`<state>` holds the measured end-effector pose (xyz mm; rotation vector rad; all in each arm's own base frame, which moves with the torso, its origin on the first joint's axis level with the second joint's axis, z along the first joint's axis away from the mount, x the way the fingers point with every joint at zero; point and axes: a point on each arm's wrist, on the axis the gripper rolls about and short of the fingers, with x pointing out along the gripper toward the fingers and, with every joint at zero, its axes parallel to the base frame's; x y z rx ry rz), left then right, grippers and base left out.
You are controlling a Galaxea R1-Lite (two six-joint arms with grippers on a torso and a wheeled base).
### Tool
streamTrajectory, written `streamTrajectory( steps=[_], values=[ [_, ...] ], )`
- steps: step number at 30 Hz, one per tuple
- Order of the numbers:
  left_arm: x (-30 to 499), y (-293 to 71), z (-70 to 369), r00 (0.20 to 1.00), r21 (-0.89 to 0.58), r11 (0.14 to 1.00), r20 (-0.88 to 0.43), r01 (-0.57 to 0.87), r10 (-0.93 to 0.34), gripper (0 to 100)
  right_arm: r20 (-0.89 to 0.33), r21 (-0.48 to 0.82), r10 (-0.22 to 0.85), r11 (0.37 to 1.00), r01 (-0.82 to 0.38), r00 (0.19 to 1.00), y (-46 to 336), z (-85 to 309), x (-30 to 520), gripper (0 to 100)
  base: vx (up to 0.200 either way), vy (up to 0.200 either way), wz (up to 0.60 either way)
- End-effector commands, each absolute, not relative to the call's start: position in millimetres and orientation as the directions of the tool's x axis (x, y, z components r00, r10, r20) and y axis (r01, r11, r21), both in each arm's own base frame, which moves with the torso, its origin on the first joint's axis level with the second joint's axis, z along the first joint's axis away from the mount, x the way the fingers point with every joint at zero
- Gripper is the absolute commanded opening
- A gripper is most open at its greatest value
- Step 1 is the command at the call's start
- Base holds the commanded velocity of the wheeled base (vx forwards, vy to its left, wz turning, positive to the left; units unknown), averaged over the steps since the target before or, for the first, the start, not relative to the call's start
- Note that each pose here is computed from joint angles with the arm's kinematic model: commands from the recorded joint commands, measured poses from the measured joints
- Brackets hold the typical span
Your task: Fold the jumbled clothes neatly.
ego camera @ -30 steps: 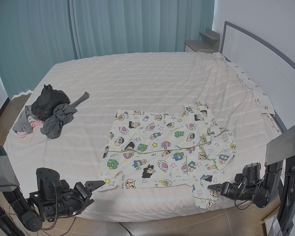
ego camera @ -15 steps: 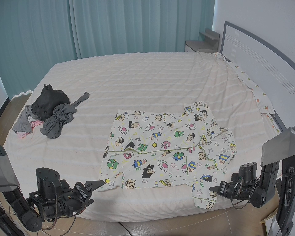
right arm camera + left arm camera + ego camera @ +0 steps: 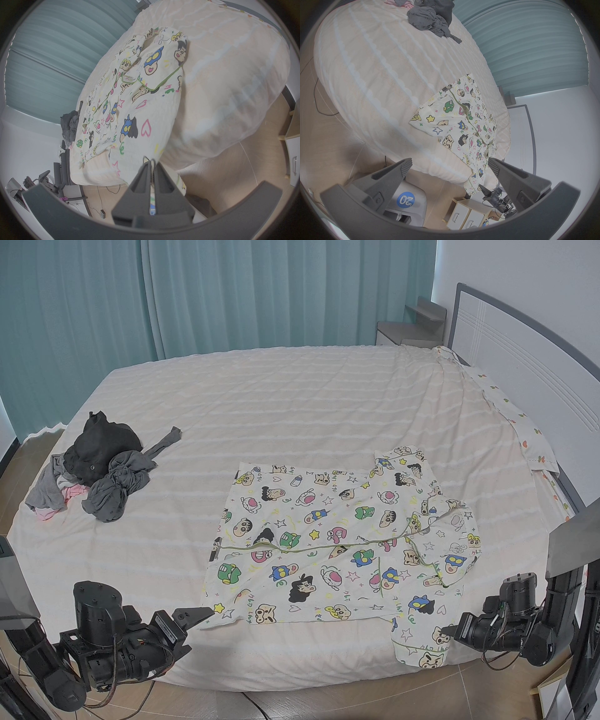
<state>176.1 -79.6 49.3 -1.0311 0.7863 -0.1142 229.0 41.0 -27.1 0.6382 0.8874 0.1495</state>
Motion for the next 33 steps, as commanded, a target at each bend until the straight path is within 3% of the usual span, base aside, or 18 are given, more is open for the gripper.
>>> streamTrajectory(
  steps=[1,17,18,33],
  values=[
    [173.9,-79.5,46.9,0.717,-0.795,0.539,-0.545,-0.277,-0.435,100,-0.662,0.579,0.373,0.806,0.127,0.650,38.1,-14.6,219.2,0,0.000,0.000,0.00],
    [174.2,-84.0,36.8,0.682,-0.767,0.567,-0.587,-0.299,-0.435,100,-0.689,0.567,0.366,0.810,0.152,0.625,36.3,-31.1,220.7,0,0.000,0.000,0.00],
    [174.2,-84.0,36.8,0.682,-0.767,0.567,-0.587,-0.299,-0.435,100,-0.686,0.568,0.368,0.810,0.146,0.627,37.1,-32.7,221.4,100,0.000,0.000,0.00],
    [174.2,-84.0,36.8,0.682,-0.767,0.568,-0.587,-0.298,-0.435,100,-0.671,0.572,0.418,0.817,0.069,0.612,55.5,-50.3,223.6,100,0.000,0.000,0.00]
  ],
)
